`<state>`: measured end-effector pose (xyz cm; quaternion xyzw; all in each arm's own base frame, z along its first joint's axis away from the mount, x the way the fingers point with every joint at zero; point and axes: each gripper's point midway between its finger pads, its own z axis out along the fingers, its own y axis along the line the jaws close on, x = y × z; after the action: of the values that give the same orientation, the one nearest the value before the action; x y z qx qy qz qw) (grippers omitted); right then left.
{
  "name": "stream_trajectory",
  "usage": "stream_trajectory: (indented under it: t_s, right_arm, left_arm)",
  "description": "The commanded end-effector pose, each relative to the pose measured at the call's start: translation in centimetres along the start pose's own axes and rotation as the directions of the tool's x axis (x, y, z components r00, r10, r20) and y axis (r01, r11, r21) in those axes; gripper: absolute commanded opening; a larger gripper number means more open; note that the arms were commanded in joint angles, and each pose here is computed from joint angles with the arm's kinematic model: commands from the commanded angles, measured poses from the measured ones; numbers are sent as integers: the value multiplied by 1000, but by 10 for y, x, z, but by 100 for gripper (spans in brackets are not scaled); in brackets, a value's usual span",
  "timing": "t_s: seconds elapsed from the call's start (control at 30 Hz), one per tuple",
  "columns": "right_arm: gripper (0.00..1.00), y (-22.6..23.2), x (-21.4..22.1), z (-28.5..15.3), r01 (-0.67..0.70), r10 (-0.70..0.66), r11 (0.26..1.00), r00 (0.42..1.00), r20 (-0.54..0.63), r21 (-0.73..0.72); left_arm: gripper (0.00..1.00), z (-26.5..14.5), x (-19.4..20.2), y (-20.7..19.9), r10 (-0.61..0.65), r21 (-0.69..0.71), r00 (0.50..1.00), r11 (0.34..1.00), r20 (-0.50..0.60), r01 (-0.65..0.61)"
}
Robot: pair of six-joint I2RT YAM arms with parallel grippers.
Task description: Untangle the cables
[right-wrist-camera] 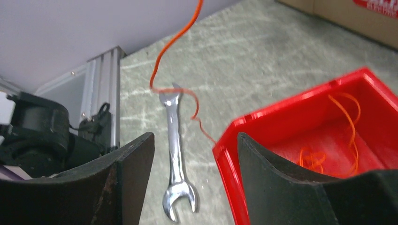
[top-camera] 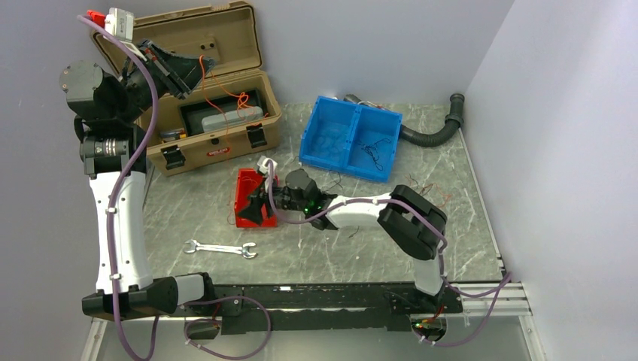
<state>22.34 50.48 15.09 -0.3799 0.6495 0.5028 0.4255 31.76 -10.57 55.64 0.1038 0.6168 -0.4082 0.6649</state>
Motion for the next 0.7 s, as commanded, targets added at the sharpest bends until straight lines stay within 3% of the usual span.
stream_trajectory:
  t_s: [0.0,0.37,0.4,0.53,0.57,0.67]
  right_arm:
    - [68,23,-45,21,51,-41,995,993,112,-86]
    - [62,22,-50,55,46,-33,993,992,122,-104]
    - [56,22,-50,57,45,-32,994,992,119,-104]
    - [7,19,-51,59,30,-19,996,993,120,-88]
    - [0,20,-53,57,27,-17,996,992,125,-83]
    - [0,26,-64,49,26,-14,996,990,140,-84]
  left_arm:
    - [0,-4,-15,-17,47,39,998,998,31,-48]
    - [0,-4,-15,-16,46,45,999,998,29,-47]
    - [0,-4,-15,-16,48,44,998,998,31,-49]
    - [0,-4,-15,-15,47,41,998,998,31,-49]
    - [0,-4,-15,-14,47,39,998,998,31,-48]
    - [0,-4,-14,-12,45,32,999,998,29,-45]
